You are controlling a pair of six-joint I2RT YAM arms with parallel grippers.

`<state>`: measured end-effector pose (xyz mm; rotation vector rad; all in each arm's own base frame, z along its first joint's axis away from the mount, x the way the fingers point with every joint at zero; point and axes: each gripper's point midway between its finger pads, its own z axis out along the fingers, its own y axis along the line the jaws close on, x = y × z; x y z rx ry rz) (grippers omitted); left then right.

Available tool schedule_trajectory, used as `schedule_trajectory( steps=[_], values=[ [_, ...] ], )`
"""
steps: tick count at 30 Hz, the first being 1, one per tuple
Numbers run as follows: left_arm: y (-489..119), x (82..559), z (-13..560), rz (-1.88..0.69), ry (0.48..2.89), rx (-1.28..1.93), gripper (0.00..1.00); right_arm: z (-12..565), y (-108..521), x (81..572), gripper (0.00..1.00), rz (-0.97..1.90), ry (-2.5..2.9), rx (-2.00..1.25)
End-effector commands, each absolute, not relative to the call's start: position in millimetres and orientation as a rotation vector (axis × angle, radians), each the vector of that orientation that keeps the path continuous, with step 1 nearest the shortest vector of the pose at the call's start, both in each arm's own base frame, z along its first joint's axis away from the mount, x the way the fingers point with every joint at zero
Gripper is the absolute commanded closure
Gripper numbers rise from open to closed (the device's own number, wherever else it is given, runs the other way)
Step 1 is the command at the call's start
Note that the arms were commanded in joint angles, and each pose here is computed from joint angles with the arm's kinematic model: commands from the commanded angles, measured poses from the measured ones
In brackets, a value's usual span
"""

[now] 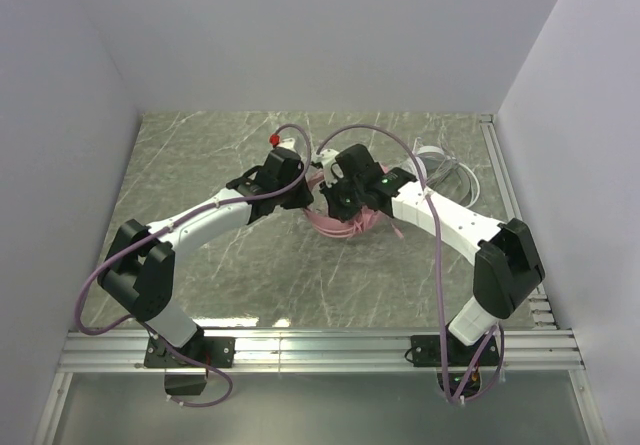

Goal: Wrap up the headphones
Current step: Wrap the headphone cable with the right arm

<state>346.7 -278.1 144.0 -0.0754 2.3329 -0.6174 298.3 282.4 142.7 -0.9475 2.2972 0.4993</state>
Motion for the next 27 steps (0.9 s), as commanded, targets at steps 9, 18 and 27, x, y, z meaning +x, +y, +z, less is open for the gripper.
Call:
schedule_trajectory(
  steps=[9,18,27],
  values=[
    [-306.9,363.6,211.4,-0.855,2.133,-0.095,1.0,99.0,277.8,269.1,1.0,0.496,2.43,-1.014],
    [-305.7,364.8,210.7,-0.85,2.133,-0.098,1.0,82.9,270.9,246.6,1.0,0.422,2.517,-1.096],
    [-304.3,365.4,213.6,-0.848,2.124,-0.096,1.0,64.9,268.9,232.8,1.0,0.424,2.581,-1.13]
  ],
)
